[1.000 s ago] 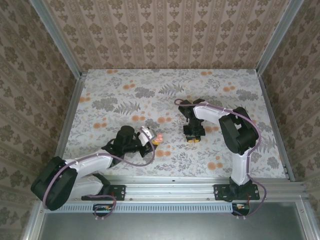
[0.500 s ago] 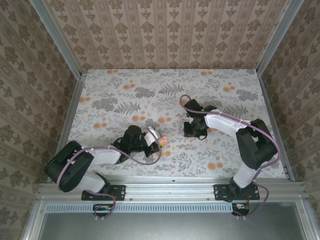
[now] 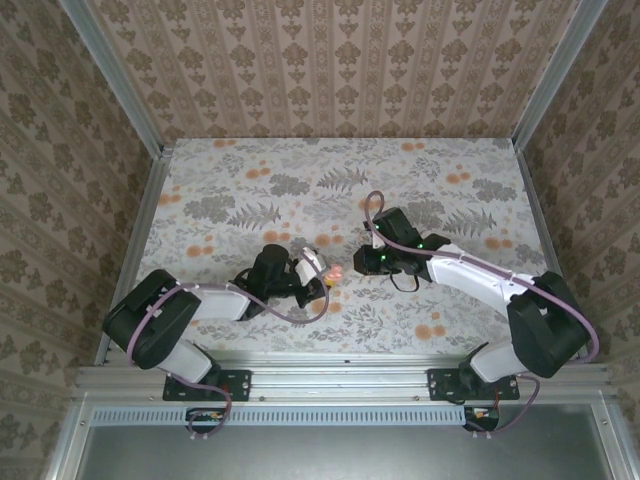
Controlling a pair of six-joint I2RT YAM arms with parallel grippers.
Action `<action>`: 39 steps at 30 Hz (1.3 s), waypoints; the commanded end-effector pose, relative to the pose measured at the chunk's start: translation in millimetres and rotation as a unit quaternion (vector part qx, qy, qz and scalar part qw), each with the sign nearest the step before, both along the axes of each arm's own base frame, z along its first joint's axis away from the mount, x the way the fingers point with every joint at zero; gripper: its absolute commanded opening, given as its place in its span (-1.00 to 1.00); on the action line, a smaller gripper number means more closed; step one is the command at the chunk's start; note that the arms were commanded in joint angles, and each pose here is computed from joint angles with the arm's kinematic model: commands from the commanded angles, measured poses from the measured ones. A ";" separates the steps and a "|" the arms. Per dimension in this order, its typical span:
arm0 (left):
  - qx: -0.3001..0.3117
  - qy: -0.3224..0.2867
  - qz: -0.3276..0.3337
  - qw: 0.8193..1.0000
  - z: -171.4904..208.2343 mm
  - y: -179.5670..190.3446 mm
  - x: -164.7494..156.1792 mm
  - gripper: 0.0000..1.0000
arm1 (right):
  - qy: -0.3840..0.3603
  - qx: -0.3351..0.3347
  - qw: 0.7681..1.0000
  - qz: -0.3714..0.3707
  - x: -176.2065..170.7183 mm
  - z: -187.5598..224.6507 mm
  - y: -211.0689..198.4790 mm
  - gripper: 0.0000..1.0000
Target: Insert wireless bluetooth earbuds into charging case
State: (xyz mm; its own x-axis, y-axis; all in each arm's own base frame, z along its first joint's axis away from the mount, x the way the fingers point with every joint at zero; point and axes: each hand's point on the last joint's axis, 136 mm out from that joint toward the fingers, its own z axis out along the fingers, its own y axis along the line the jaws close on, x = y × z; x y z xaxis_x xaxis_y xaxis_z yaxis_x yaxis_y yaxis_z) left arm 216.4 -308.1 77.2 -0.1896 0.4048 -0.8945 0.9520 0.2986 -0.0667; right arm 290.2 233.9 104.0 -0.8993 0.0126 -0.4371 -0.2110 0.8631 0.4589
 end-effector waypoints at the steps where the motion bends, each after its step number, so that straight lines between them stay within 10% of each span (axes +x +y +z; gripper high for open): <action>1: -0.018 -0.019 -0.018 0.999 13.6 -11.0 2.1 -0.79 | -0.042 0.057 0.997 0.004 1.7 25.3 14.7 -0.59; 39: -0.067 -0.024 0.023 0.997 40.1 -16.7 19.1 -0.81 | -0.105 0.049 0.993 0.000 -2.1 33.8 39.3 -0.59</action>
State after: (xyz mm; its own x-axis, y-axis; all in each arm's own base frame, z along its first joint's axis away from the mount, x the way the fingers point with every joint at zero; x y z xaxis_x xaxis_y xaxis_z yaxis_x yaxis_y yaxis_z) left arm 230.0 -315.5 95.4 -0.1976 0.3275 -0.9240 0.9363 0.3421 -0.0790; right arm 287.4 281.0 127.9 -0.8220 0.0515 -0.5671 -0.3044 0.8020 0.5140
